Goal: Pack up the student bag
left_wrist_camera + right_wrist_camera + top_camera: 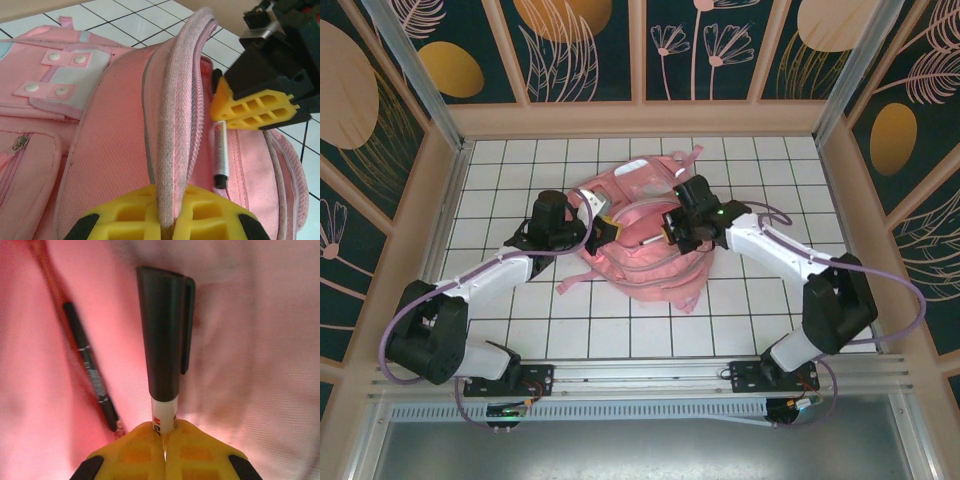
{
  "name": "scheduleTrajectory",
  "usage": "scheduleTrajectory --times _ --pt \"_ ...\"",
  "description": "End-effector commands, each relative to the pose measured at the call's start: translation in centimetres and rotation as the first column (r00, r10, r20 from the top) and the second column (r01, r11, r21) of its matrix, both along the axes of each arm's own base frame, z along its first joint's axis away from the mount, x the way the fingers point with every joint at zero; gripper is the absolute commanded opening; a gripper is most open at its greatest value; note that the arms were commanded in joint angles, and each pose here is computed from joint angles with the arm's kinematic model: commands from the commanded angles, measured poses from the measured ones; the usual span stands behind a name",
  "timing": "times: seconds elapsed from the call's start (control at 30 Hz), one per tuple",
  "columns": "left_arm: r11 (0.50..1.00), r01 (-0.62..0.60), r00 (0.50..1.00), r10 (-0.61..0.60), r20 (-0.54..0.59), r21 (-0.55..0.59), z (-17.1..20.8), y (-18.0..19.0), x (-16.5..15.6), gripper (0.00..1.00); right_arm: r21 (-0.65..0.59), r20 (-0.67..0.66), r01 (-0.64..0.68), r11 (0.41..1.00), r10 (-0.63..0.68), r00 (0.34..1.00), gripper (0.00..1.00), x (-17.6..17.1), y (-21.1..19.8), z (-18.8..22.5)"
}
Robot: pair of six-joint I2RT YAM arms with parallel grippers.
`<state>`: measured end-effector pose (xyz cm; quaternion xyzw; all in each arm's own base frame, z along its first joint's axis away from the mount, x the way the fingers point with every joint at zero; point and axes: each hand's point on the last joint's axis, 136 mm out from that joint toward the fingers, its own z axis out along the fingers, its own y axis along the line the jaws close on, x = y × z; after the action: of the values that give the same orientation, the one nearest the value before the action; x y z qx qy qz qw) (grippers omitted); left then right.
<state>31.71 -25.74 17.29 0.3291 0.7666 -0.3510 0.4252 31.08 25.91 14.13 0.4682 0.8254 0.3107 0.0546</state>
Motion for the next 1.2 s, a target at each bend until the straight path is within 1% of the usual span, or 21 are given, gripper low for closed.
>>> scheduleTrajectory --times 0.0,0.13,0.17,0.2,0.23,0.27,0.37,0.43,0.5,0.6,0.7,0.73,0.8,0.87,0.9,0.97,1.0,1.03,1.1,1.13,1.17 --pt "0.994 0.053 0.996 -0.047 0.07 -0.092 4.2 -1.1 -0.1 0.0 0.043 0.085 -0.01 0.999 0.007 0.996 0.0 1.9 1.5 2.2" --pt "0.995 0.048 0.997 -0.042 0.067 -0.089 4.0 -1.0 -0.2 0.0 0.059 0.091 -0.023 0.998 0.017 0.996 0.0 2.8 2.6 2.1" --pt "0.995 0.043 0.997 -0.037 0.068 -0.088 4.0 -0.9 -0.2 0.0 0.063 0.098 -0.034 0.997 0.027 0.995 0.06 3.1 3.0 1.9" --pt "0.995 0.041 0.997 -0.035 0.069 -0.089 4.0 -0.9 -0.2 0.0 0.067 0.102 -0.045 0.997 0.038 0.994 0.21 3.3 3.3 1.8" --pt "0.995 0.039 0.997 -0.032 0.073 -0.091 4.1 -0.9 -0.2 0.0 0.079 0.1 -0.058 0.995 0.05 0.994 0.32 3.3 3.6 1.6" --pt "0.995 0.038 0.997 -0.031 0.075 -0.092 4.2 -0.8 -0.2 0.0 0.093 0.108 -0.079 0.992 0.069 0.992 0.41 3.2 4.0 1.5" --pt "0.995 0.028 0.996 -0.02 0.089 -0.096 4.7 -0.7 -0.2 0.0 0.096 0.166 -0.091 0.991 0.075 0.983 0.55 3.0 3.5 2.3" --pt "0.995 0.026 0.995 -0.017 0.094 -0.097 4.9 -0.6 -0.2 0.0 0.055 0.204 -0.106 0.993 0.093 0.975 0.61 2.6 2.3 2.9" --pt "0.995 0.03 0.995 -0.02 0.101 -0.094 4.9 -0.6 -0.3 0.0 -0.004 0.214 -0.124 0.992 0.122 0.969 0.61 1.7 0.5 2.9" --pt "0.996 0.045 0.993 -0.036 0.112 -0.083 4.5 -0.6 -0.6 0.0 -0.102 0.205 -0.16 0.982 0.178 0.962 0.6 -0.3 -2.8 1.8" --pt "0.995 0.088 0.983 -0.079 0.166 -0.048 4.1 -0.7 -1.0 0.0 -0.234 0.192 -0.214 0.948 0.261 0.946 0.58 -2.1 -6.1 0.2" --pt "0.996 0.088 0.978 -0.08 0.193 -0.031 4.0 -0.5 -0.9 0.0 -0.262 0.213 -0.267 0.927 0.326 0.921 0.58 -2.4 -6.1 -0.2" --pt "0.993 0.116 0.962 -0.107 0.251 -0.023 4.2 -0.6 -1.4 0.0 -0.291 0.224 -0.309 0.905 0.379 0.898 0.58 -1.9 -7.3 -1.4" --pt "0.976 0.216 0.928 -0.197 0.317 -0.025 4.6 -1.3 -2.9 0.0 -0.28 0.258 -0.38 0.881 0.451 0.855 0.58 -1.1 -6.6 -2.1" --pt "0.964 0.264 0.909 -0.243 0.339 -0.017 4.5 -1.7 -3.7 0.05 -0.294 0.258 -0.396 0.87 0.471 0.844 0.58 -0.6 -6.5 -2.6" --pt "0.93 0.365 0.864 -0.353 0.358 0.036 3.1 -2.2 -5.0 0.29 -0.307 0.275 -0.43 0.849 0.511 0.814 0.56 0.6 -6.1 -3.2" --pt "0.913 0.398 0.844 -0.401 0.357 0.085 2.1 -2.3 -5.3 0.38 -0.307 0.28 -0.44 0.844 0.522 0.806 0.56 1.2 -6.1 -3.5" --pt "0.894 0.421 0.827 -0.449 0.338 0.155 0.8 -2.1 -5.3 0.43 -0.313 0.265 -0.447 0.838 0.529 0.806 0.54 1.6 -6.4 -4.2" --pt "0.862 0.424 0.815 -0.497 0.298 0.277 -0.8 -1.6 -4.6 0.49 -0.334 0.256 -0.456 0.825 0.545 0.798 0.46 2.7 -7.0 -4.7" --pt "0.841 0.425 0.802 -0.522 0.291 0.336 -1.1 -1.4 -4.1 0.51 -0.345 0.249 -0.462 0.817 0.555 0.794 0.39 3.1 -7.4 -5.0" --pt "0.801 0.441 0.781 -0.565 0.266 0.405 -1.7 -0.9 -4.0 0.52 -0.35 0.253 -0.464 0.814 0.559 0.79 0.34 3.6 -7.9 -5.0"
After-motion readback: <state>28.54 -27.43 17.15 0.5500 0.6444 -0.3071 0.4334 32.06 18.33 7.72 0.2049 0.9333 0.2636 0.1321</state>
